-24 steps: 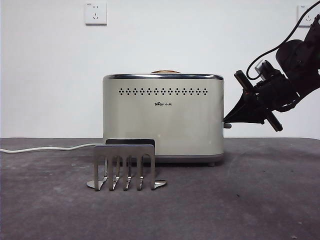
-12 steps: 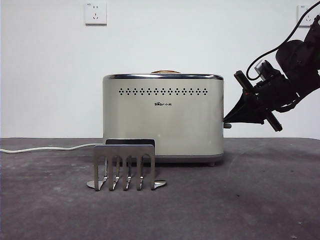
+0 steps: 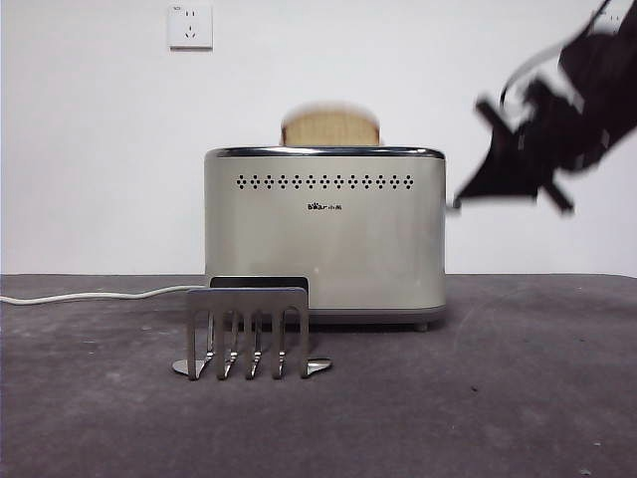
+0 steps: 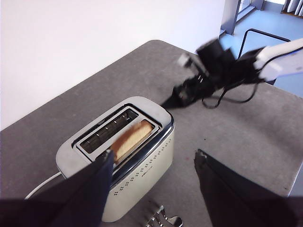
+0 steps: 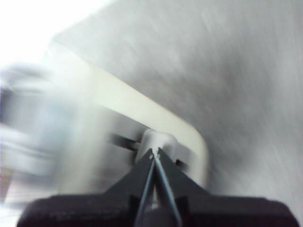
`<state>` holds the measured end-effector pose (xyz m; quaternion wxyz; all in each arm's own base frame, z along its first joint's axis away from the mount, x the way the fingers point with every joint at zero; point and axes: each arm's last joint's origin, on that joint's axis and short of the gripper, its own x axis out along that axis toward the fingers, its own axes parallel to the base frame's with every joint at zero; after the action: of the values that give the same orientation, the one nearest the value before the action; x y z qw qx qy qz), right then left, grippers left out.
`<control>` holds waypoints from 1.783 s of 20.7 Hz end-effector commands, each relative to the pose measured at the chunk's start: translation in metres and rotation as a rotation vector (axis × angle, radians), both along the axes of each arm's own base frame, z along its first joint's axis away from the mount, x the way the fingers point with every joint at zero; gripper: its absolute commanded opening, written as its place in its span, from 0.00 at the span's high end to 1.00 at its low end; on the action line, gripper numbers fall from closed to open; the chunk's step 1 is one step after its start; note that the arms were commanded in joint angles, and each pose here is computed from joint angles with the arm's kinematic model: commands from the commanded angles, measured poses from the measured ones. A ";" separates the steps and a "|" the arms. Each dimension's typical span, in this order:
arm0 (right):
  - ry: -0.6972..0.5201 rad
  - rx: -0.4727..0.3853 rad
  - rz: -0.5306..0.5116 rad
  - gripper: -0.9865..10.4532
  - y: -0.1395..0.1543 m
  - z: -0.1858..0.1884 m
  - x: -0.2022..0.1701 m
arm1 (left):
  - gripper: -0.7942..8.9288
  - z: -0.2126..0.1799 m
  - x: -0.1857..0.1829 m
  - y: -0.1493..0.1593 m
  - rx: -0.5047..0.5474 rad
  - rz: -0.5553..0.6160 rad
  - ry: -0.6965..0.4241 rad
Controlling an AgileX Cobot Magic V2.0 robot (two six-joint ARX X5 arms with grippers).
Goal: Pick up a slice of bread from the rack,put the bread on the toaster,press the button
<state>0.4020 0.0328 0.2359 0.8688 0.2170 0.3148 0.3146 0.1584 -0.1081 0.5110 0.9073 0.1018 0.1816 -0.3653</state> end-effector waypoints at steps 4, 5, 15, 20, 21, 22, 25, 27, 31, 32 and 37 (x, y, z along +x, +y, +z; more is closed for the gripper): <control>-0.127 -0.034 0.022 0.92 -0.004 0.099 -0.076 | 0.63 -0.005 -0.001 0.000 0.023 0.000 0.031; -0.131 -0.058 0.039 0.92 -0.004 0.110 -0.093 | 0.63 -0.005 -0.001 0.000 0.028 -0.001 0.039; -0.086 -0.245 0.227 0.92 -0.004 0.147 -0.225 | 0.64 -0.017 -0.007 0.004 0.107 -0.002 0.160; -0.070 -0.264 0.253 0.92 -0.005 0.150 -0.251 | 0.94 -0.022 -0.010 0.006 0.144 -0.003 0.213; -0.071 -0.264 0.253 0.92 -0.005 0.151 -0.253 | 0.93 -0.023 -0.010 0.006 0.147 -0.003 0.217; -0.075 -0.264 0.252 0.92 -0.005 0.151 -0.255 | 0.93 -0.023 -0.011 0.006 0.149 -0.004 0.219; -0.081 -0.264 0.251 0.91 -0.005 0.152 -0.256 | 0.93 -0.023 -0.010 0.006 0.146 -0.003 0.217; -0.081 -0.264 0.251 0.91 -0.005 0.152 -0.256 | 0.92 -0.023 -0.010 0.006 0.147 -0.002 0.219; -0.080 -0.265 0.249 0.91 -0.006 0.152 -0.256 | 0.92 -0.023 -0.010 0.006 0.146 -0.002 0.218; -0.080 -0.265 0.249 0.91 -0.006 0.152 -0.256 | 0.92 -0.023 -0.010 0.006 0.146 -0.001 0.218; -0.080 -0.265 0.249 0.91 -0.006 0.152 -0.256 | 0.92 -0.023 -0.010 0.006 0.147 -0.001 0.218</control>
<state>0.1454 0.0269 0.3900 0.8573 0.0496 0.3413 0.3822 0.1474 -0.1010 0.4898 0.8729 0.1251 0.3044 -0.3602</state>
